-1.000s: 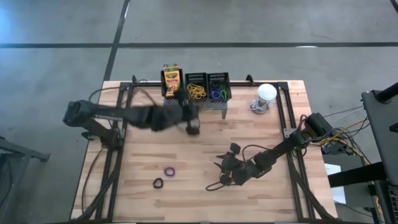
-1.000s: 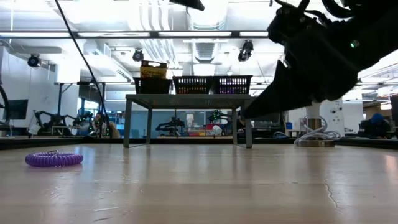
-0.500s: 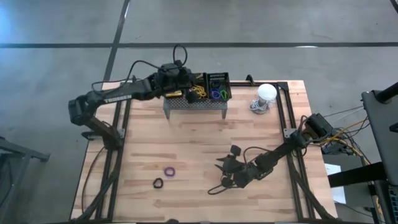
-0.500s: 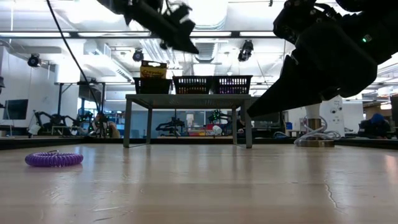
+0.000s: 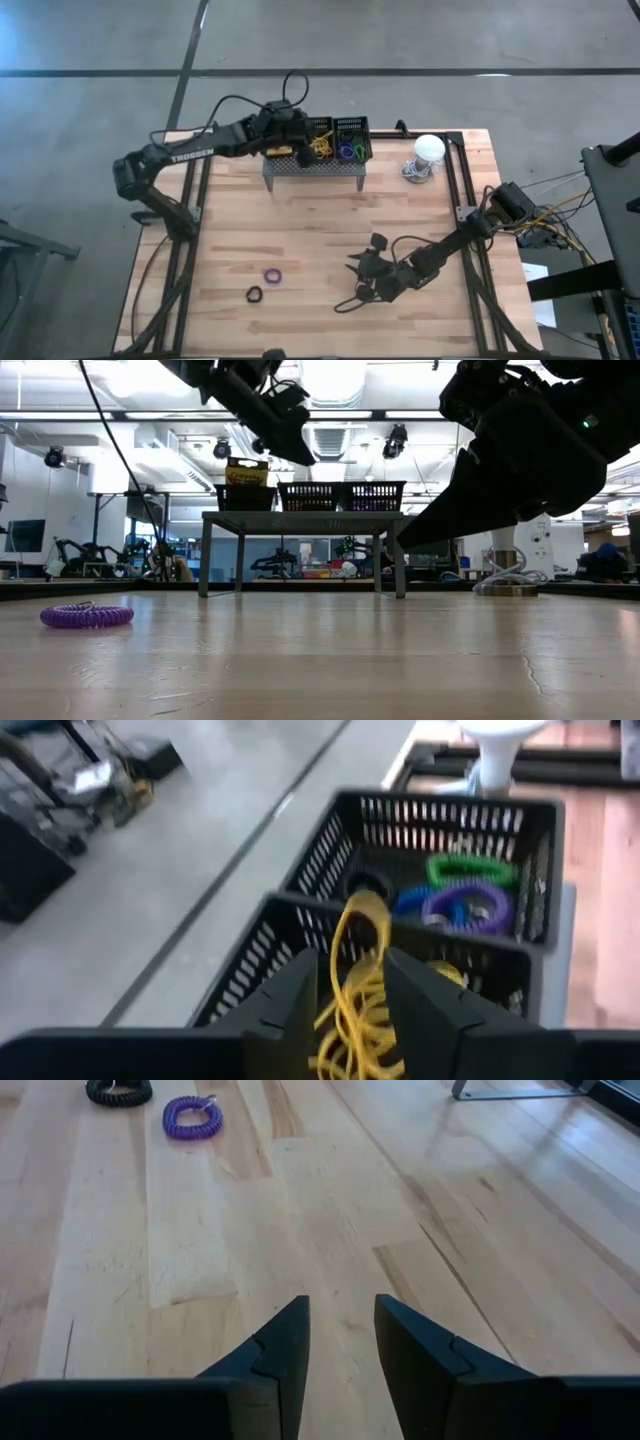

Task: Pick & Place Office Desk Supplies
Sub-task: Put the violet spring keychain in the right black bin on the shelf

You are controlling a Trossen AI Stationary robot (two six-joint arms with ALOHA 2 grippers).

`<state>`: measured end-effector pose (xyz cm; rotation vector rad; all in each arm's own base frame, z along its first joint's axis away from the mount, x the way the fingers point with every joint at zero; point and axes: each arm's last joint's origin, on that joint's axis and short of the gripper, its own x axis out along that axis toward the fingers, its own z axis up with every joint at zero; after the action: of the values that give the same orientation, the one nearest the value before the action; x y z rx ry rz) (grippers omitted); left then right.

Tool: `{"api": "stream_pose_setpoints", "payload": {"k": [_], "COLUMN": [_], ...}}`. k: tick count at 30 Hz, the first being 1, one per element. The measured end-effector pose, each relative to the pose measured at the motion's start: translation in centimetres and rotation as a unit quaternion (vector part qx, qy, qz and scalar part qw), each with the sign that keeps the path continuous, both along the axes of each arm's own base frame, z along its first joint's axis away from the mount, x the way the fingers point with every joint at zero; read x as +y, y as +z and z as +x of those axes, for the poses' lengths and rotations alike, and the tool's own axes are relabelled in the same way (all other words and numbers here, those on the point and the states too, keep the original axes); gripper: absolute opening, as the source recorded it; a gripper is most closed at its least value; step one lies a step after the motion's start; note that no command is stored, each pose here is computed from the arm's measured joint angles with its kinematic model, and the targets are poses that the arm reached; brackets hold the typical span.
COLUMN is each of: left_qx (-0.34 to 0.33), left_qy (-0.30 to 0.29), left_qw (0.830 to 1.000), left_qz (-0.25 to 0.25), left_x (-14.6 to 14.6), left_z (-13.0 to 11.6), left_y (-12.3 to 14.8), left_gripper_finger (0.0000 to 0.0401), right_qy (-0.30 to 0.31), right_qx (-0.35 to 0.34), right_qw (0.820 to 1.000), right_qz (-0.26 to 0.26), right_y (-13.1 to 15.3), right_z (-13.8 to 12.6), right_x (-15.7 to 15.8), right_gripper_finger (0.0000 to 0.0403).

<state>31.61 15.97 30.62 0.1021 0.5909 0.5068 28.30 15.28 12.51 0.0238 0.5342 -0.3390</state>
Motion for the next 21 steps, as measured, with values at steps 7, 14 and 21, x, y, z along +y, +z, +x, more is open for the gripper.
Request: {"api": "stream_pose_setpoints", "payload": {"k": [7,14,21], "left_qx": [0.078,0.137,0.098], "left_qy": [-0.006,-0.057,-0.145], "left_qw": [0.996,0.987,0.984], "left_qz": [-0.052,-0.055,-0.012], "left_x": [-1.9,-9.7,-21.0], "left_z": [-1.1,-2.2,-5.4], "left_y": [2.4,0.4,-6.1], "left_gripper_finger": [0.0147,0.0118,0.0112], "right_qy": [0.0,-0.007,-0.01], "right_qx": [0.0,-0.004,-0.011], "right_qw": [1.0,1.0,1.0], "right_qz": [0.0,-0.003,-0.002], "right_y": [0.0,-0.1,0.0], "right_z": [0.0,0.1,0.1], "right_x": [0.0,0.0,0.0], "right_gripper_finger": [0.0105,0.0105,0.0098]}}
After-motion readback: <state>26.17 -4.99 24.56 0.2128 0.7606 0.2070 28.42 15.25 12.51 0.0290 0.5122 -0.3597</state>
